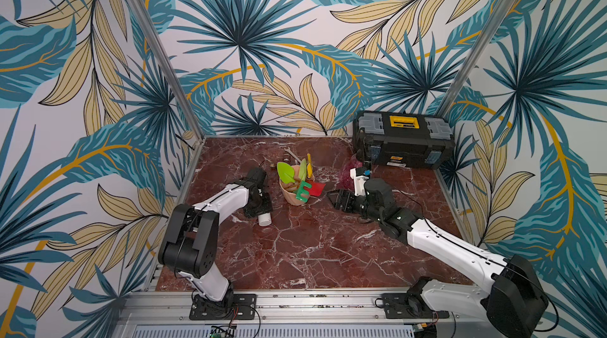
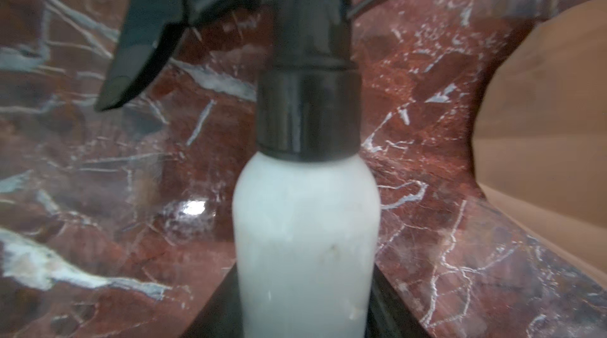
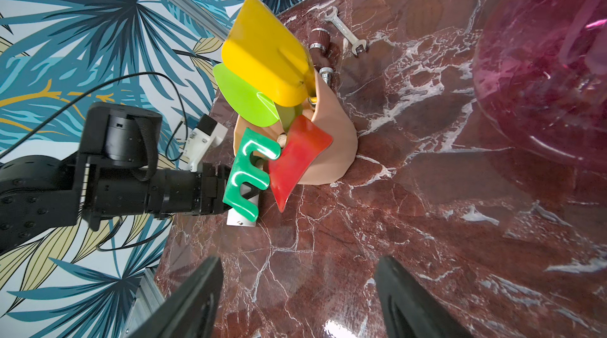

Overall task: Organize the gardening tools
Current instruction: Pick up the gardening tool from the center of the board.

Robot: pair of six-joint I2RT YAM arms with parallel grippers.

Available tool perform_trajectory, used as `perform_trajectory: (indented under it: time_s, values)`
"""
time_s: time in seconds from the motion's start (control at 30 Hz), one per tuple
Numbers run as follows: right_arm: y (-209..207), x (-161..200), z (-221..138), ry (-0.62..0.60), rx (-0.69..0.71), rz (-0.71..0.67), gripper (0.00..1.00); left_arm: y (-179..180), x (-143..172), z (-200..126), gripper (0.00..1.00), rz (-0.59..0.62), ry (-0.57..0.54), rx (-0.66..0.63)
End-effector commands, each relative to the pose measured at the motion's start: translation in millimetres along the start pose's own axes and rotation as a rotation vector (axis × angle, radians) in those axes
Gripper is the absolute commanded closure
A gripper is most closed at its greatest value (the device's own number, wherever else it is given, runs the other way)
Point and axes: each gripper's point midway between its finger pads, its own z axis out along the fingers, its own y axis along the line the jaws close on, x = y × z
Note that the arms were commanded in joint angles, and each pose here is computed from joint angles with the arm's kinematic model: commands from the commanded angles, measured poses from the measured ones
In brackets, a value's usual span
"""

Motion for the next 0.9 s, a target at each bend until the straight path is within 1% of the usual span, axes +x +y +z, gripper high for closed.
perform_trajectory:
  time_s: [0.0,0.07,0.1,0.17,0.23,0.33,0.43,0.5,0.63,0.77,0.87]
  values:
    - [0,1,-3,-0.012,-0.014,-0.012,0.22,-15,-32,-43,0.88,0.036,-0.210,0.061]
    - [1,1,-2,-0.011,-0.021,-0.015,0.22,-17,-41,-57,0.88,0.077,-0.302,0.061]
    - [3,1,-2,-0.009,-0.027,-0.018,0.22,-18,-46,-66,0.88,0.091,-0.368,0.061]
    - [5,0,-1,-0.011,-0.034,-0.021,0.22,-18,-51,-74,0.88,0.121,-0.453,0.065]
    - [6,-1,-1,-0.013,-0.040,-0.023,0.22,-21,-59,-85,0.89,0.155,-0.566,0.070]
    - [7,-1,0,-0.012,-0.044,-0.025,0.22,-33,-66,-105,0.89,0.210,-0.731,0.128]
    - [9,0,0,-0.005,-0.056,-0.026,0.23,-41,-66,-117,0.89,0.241,-0.870,0.206]
    - [9,0,1,-0.004,-0.059,-0.026,0.23,-41,-65,-125,0.88,0.261,-0.957,0.235]
    - [10,2,2,-0.001,-0.069,-0.024,0.24,-38,-65,-134,0.86,0.290,-1.071,0.243]
    - [11,3,3,0.005,-0.080,-0.023,0.24,-39,-64,-146,0.83,0.313,-1.201,0.284]
    - [12,3,3,0.002,-0.087,-0.021,0.24,-40,-62,-139,0.82,0.343,-1.229,0.294]
